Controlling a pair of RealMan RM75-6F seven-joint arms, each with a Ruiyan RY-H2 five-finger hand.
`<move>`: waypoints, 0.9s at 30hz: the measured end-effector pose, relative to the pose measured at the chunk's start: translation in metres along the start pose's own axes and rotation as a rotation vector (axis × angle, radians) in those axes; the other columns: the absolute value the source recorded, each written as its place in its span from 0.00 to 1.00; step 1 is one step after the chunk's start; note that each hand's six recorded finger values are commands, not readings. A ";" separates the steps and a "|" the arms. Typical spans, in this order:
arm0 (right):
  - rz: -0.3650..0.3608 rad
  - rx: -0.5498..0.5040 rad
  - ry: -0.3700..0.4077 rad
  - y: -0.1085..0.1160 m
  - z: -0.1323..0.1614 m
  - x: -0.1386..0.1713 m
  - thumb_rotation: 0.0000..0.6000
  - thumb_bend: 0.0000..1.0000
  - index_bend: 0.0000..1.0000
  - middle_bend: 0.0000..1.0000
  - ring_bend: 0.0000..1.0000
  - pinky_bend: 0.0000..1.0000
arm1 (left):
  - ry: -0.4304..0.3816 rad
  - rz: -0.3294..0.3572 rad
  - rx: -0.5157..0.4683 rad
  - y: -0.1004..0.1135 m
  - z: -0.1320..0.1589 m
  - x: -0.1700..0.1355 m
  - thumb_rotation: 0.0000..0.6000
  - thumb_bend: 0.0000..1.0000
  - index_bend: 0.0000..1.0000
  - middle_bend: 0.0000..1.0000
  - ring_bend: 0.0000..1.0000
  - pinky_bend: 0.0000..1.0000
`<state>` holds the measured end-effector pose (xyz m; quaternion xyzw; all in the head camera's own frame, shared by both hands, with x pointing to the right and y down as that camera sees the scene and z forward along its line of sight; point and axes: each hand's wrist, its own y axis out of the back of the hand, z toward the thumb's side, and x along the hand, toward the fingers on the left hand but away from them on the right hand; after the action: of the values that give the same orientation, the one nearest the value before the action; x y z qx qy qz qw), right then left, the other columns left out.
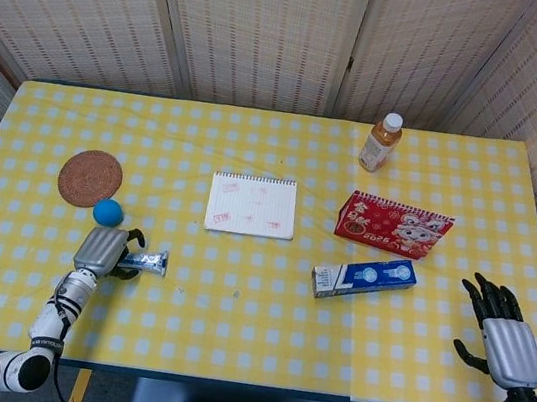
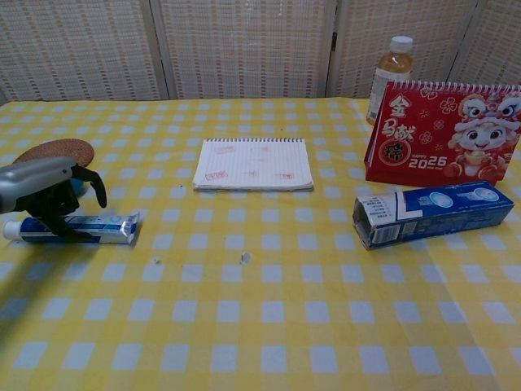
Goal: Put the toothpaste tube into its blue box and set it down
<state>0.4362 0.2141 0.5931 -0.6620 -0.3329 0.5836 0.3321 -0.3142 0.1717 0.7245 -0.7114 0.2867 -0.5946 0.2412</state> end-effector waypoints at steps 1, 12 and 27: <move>0.000 0.000 -0.001 0.000 0.000 0.000 1.00 0.30 0.00 0.00 0.00 0.00 | -0.001 -0.003 0.002 -0.001 0.001 0.001 1.00 0.24 0.44 1.00 1.00 1.00; -0.005 0.000 -0.007 0.002 -0.002 0.000 1.00 0.30 0.00 0.00 0.00 0.00 | -0.013 -0.020 0.010 -0.008 0.007 0.007 1.00 0.25 0.45 1.00 1.00 1.00; -0.005 0.004 -0.016 0.001 -0.004 -0.001 1.00 0.30 0.00 0.00 0.00 0.00 | -0.024 -0.055 0.014 -0.015 0.009 0.012 1.00 0.37 0.47 1.00 1.00 1.00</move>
<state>0.4399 0.2127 0.5929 -0.6560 -0.3360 0.5887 0.3319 -0.3023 0.1740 0.7420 -0.7244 0.2601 -0.5944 0.2331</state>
